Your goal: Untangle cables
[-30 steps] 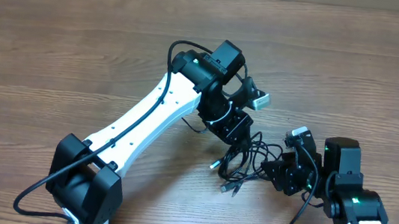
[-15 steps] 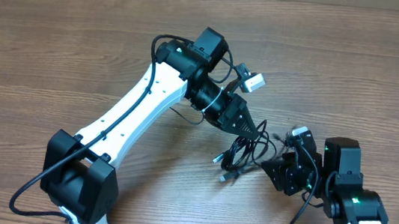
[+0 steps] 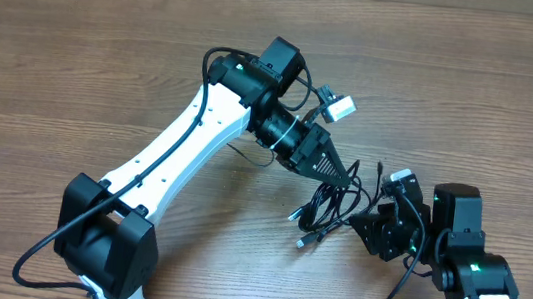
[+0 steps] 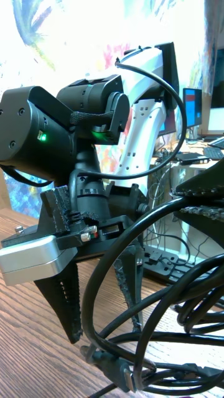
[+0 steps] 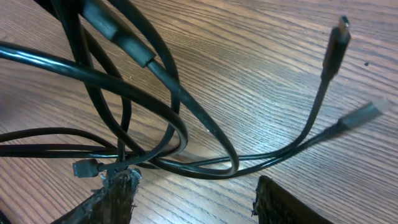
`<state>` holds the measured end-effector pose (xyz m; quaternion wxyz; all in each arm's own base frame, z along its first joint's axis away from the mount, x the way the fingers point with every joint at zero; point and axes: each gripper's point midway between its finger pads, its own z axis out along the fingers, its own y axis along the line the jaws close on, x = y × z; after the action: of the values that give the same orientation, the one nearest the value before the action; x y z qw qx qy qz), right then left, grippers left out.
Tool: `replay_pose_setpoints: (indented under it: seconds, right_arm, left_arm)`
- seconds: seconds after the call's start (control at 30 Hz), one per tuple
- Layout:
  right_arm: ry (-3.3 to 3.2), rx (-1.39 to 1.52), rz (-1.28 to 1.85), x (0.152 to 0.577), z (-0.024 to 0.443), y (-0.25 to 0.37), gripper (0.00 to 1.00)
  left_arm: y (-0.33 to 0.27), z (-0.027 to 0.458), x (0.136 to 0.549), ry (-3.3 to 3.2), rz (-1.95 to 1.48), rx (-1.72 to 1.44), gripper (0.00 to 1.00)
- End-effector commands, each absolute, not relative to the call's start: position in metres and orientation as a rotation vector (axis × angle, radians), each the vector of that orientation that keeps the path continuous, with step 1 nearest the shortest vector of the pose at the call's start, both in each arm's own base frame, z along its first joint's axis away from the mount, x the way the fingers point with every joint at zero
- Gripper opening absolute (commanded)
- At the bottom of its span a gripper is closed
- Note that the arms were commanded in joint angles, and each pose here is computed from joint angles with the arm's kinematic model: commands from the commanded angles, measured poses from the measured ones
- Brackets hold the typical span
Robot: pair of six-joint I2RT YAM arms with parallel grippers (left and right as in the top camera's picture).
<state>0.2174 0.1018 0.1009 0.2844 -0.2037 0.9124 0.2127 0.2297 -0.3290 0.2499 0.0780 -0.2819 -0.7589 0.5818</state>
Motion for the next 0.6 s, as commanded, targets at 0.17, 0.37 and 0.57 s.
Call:
replay_pose_setpoints:
  seconds: [0.17,0.37,0.57]
  right_arm:
    - [2.389,-0.554,0.547,0.226,0.117,0.102,0.73]
    - [2.389,-0.553,0.543,0.227,0.117,0.101,0.72]
    - [2.383,-0.553,0.541,0.228,0.118,0.102,0.63]
  left_arm:
    - [-0.345,0.268,0.203,-2.167,1.776,-0.910,0.04]
    - [-0.348,0.268,0.197,-2.151,1.769,-0.925,0.04]
    - [-0.348,0.269,0.197,-2.148,1.771,-0.924,0.04]
